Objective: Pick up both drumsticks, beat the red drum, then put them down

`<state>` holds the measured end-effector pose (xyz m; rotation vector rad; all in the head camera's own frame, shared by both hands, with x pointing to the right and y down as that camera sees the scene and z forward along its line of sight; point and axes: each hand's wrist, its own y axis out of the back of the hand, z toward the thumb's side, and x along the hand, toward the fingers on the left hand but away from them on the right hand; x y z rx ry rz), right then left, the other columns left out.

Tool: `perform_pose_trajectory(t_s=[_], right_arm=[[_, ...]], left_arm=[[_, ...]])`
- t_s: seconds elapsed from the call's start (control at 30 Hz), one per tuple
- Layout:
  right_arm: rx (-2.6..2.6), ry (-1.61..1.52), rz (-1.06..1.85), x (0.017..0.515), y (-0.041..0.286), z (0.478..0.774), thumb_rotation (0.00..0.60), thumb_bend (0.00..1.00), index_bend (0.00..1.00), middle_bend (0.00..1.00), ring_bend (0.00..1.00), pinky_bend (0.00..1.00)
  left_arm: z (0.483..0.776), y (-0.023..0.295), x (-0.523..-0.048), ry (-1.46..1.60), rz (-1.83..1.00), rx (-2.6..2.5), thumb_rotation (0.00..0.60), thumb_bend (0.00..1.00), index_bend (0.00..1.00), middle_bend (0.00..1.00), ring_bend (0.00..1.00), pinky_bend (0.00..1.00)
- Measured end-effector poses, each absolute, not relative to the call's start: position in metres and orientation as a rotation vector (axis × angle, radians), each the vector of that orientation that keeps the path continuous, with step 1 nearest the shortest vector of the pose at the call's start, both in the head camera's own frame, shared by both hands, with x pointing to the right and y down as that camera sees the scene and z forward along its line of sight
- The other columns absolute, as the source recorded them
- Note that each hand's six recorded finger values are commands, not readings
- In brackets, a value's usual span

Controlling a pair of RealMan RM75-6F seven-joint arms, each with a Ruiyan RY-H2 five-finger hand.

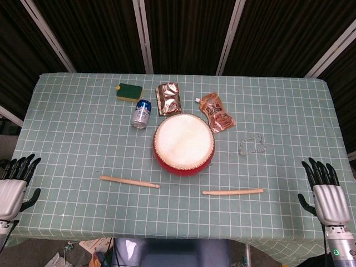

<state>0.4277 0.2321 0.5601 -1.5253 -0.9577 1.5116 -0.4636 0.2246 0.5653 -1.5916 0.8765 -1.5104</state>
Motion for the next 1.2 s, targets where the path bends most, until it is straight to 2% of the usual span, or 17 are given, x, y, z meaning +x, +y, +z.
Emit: perform_pose_trajectory(t_s=[0.8, 0.9, 0.97, 1.03, 1.07, 1.13, 1.2], right_arm=[[-1.533, -0.94, 1.539, 0.428, 0.233, 0.563, 0.6, 0.35, 0.0, 0.0, 0.0, 0.0], [-1.535, -0.937, 1.544, 0.428, 0.234, 0.563, 0.6, 0.35, 0.0, 0.0, 0.0, 0.0], [-1.539, -0.937, 1.543, 0.427, 0.234, 0.563, 0.6, 0.35, 0.0, 0.0, 0.0, 0.0], [-1.542, -0.933, 1.544, 0.427, 0.235, 0.563, 0.6, 0.35, 0.0, 0.0, 0.0, 0.0], [-1.543, -0.931, 1.545, 0.427, 0.235, 0.563, 0.6, 0.35, 0.0, 0.0, 0.0, 0.0], [-1.547, -0.927, 1.549, 0.427, 0.235, 0.564, 0.6, 0.35, 0.0, 0.0, 0.0, 0.0], [-1.551, -0.926, 1.554, 0.427, 0.236, 0.564, 0.6, 0.35, 0.0, 0.0, 0.0, 0.0]], left_arm=[[0.57, 0.225, -0.457, 0.842, -1.539, -1.626, 0.6, 0.0, 0.0, 0.0, 0.0, 0.01], [0.572, 0.221, -0.449, 0.82, -1.531, -1.641, 0.6, 0.0, 0.0, 0.02, 0.03, 0.09], [0.575, 0.218, -0.442, 0.796, -1.525, -1.655, 0.6, 0.0, 0.0, 0.14, 0.15, 0.26], [0.579, 0.213, -0.433, 0.77, -1.518, -1.66, 0.6, 0.01, 0.04, 0.4, 0.41, 0.53], [0.58, 0.21, -0.428, 0.758, -1.512, -1.659, 0.6, 0.02, 0.06, 0.49, 0.5, 0.61], [0.585, 0.203, -0.416, 0.73, -1.498, -1.657, 0.6, 0.06, 0.16, 0.75, 0.74, 0.79], [0.591, 0.196, -0.403, 0.706, -1.486, -1.666, 0.6, 0.09, 0.28, 0.89, 0.88, 0.89]])
